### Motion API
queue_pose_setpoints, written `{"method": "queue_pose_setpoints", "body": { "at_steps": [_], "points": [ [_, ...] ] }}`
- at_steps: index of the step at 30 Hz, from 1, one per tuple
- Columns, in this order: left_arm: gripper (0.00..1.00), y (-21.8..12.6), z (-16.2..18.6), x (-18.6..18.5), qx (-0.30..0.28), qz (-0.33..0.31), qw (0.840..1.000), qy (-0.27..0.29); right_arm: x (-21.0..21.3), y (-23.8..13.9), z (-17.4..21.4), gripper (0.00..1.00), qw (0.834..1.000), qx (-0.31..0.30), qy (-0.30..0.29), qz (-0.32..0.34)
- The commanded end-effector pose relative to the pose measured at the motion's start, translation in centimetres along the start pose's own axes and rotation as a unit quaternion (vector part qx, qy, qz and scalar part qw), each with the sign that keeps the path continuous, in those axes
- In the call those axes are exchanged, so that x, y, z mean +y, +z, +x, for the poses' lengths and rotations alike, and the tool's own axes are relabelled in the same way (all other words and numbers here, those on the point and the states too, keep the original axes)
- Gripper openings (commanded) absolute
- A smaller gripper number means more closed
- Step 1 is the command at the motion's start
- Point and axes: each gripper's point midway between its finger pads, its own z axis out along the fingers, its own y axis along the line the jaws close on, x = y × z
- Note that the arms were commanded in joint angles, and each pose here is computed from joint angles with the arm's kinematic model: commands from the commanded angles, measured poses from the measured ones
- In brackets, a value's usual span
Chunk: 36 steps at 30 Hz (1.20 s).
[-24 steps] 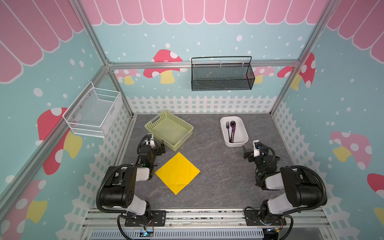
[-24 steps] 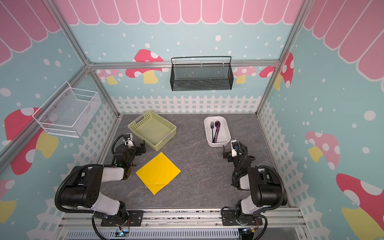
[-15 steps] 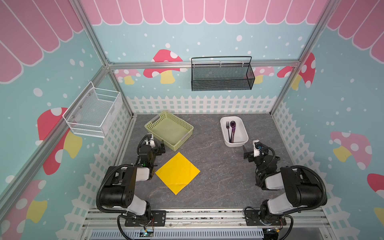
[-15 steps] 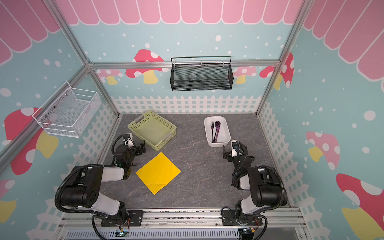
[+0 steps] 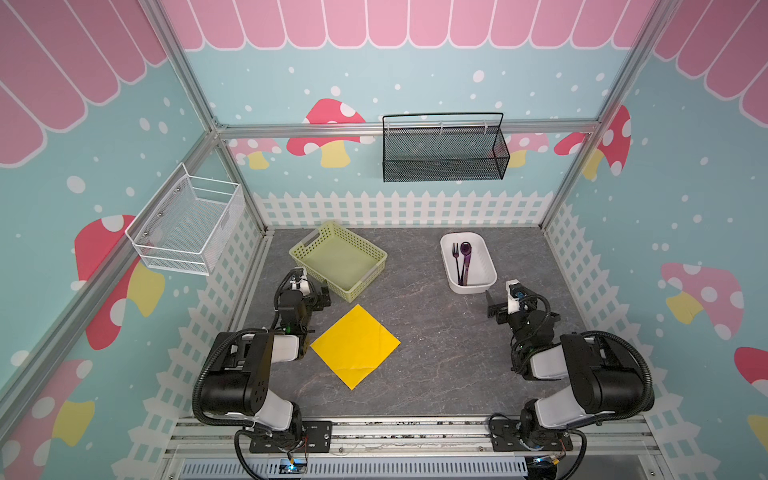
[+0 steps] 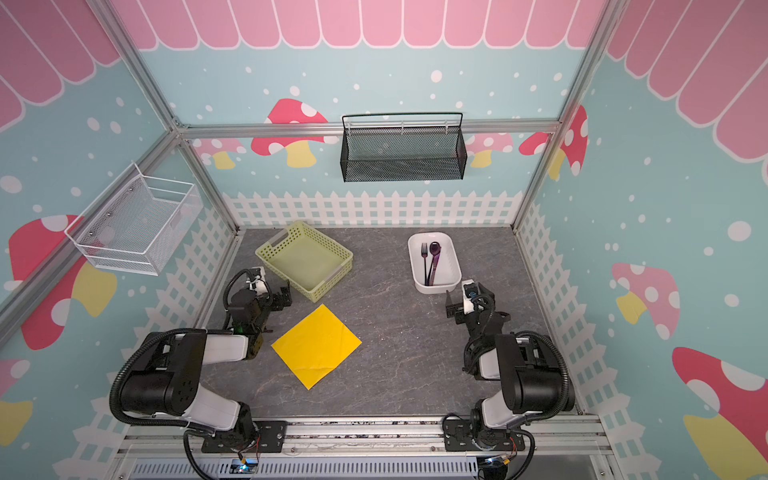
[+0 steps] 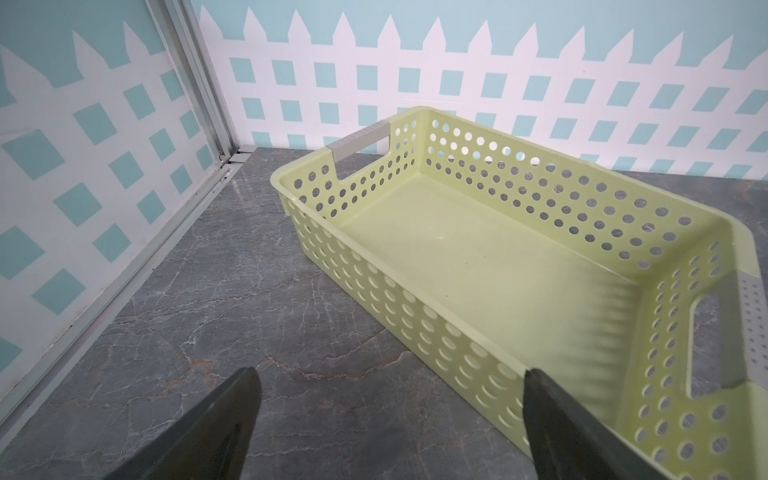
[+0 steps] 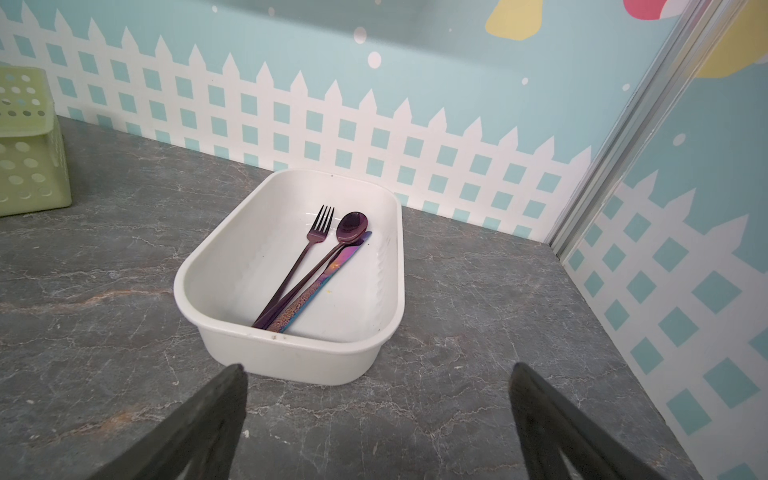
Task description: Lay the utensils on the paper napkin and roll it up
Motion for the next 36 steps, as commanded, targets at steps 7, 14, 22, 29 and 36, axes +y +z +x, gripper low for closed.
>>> {"method": "queue_pose_setpoints", "body": {
  "at_steps": [7,14,22,29,36],
  "points": [
    [0.99,0.0,-0.2,-0.3,-0.004,0.005,1.000,-0.002,-2.1,0.5,0.3,0.99,0.998,0.015,0.019,0.057],
    [0.99,0.1,-0.2,-0.2,-0.005,0.004,1.000,-0.002,-2.1,0.5,0.4,0.99,0.998,0.017,0.019,0.058],
    [0.99,-0.3,-1.1,1.9,-0.007,-0.059,0.998,-0.023,-2.7,-0.1,-1.0,0.99,0.997,0.005,0.021,0.075],
    [0.99,-2.5,-4.5,2.8,0.013,-0.123,0.992,-0.037,-3.6,0.8,-2.6,0.97,0.995,0.045,0.043,0.080],
    [0.93,-4.8,-5.0,-0.8,0.111,-0.045,0.983,-0.137,-0.6,2.2,-3.1,0.91,0.989,0.129,0.072,-0.005]
  ]
}}
